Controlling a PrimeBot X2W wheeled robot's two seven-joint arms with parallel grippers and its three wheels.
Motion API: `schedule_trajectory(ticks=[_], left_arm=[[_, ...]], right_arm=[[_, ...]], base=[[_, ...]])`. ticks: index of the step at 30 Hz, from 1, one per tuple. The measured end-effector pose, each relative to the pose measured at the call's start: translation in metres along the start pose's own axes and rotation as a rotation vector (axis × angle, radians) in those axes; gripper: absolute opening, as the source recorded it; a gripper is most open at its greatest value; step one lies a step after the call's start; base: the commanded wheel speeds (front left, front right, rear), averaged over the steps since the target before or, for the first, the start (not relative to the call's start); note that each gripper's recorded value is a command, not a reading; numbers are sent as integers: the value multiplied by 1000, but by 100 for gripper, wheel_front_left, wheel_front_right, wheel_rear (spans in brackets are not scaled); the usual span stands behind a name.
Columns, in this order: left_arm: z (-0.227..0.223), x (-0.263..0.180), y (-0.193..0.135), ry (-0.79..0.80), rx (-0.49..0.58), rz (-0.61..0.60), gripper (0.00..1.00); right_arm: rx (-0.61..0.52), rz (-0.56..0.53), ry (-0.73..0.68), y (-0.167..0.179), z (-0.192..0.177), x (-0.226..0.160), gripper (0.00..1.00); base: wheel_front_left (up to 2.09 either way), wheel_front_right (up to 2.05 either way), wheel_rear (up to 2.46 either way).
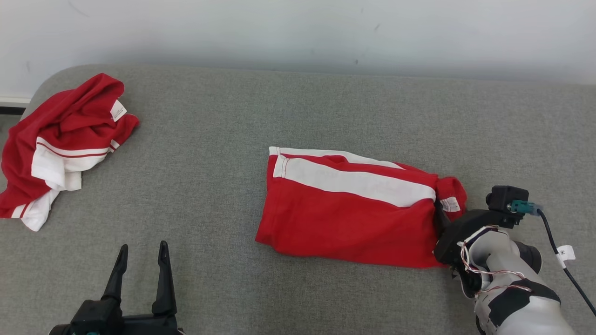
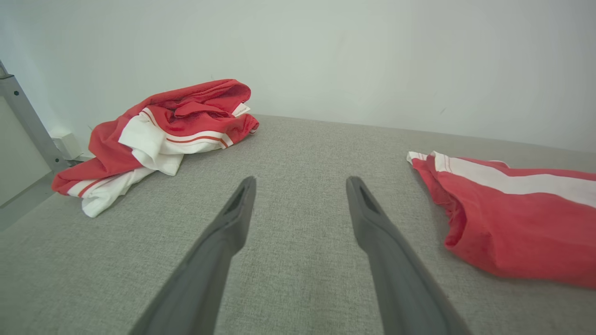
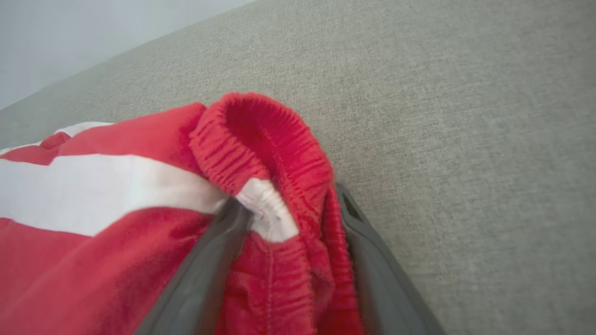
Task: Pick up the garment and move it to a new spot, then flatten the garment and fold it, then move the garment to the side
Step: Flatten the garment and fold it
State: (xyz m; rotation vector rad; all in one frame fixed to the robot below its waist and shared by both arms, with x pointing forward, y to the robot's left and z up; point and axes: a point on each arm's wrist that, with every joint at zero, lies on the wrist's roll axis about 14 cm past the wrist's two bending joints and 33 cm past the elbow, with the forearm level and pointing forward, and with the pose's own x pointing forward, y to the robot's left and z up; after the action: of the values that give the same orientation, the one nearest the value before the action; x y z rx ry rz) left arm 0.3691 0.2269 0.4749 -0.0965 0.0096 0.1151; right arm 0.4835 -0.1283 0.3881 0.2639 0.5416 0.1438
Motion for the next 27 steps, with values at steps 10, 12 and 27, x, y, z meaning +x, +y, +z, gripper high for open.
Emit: schedule_trajectory(ticks=[10, 12, 27], left_arm=[[-2, 0, -3, 7, -9, -1, 100], [-1, 1, -7, 3, -15, -10, 100], [-4, 7, -46, 8, -52, -114, 100]], right_arm=[[-12, 2, 5, -12, 8, -9, 0], [-28, -28, 7, -31, 13, -16, 0], [55, -99, -33, -100, 58, -72, 0]], base=[[0, 0, 0], [0, 0, 0], [0, 0, 0]])
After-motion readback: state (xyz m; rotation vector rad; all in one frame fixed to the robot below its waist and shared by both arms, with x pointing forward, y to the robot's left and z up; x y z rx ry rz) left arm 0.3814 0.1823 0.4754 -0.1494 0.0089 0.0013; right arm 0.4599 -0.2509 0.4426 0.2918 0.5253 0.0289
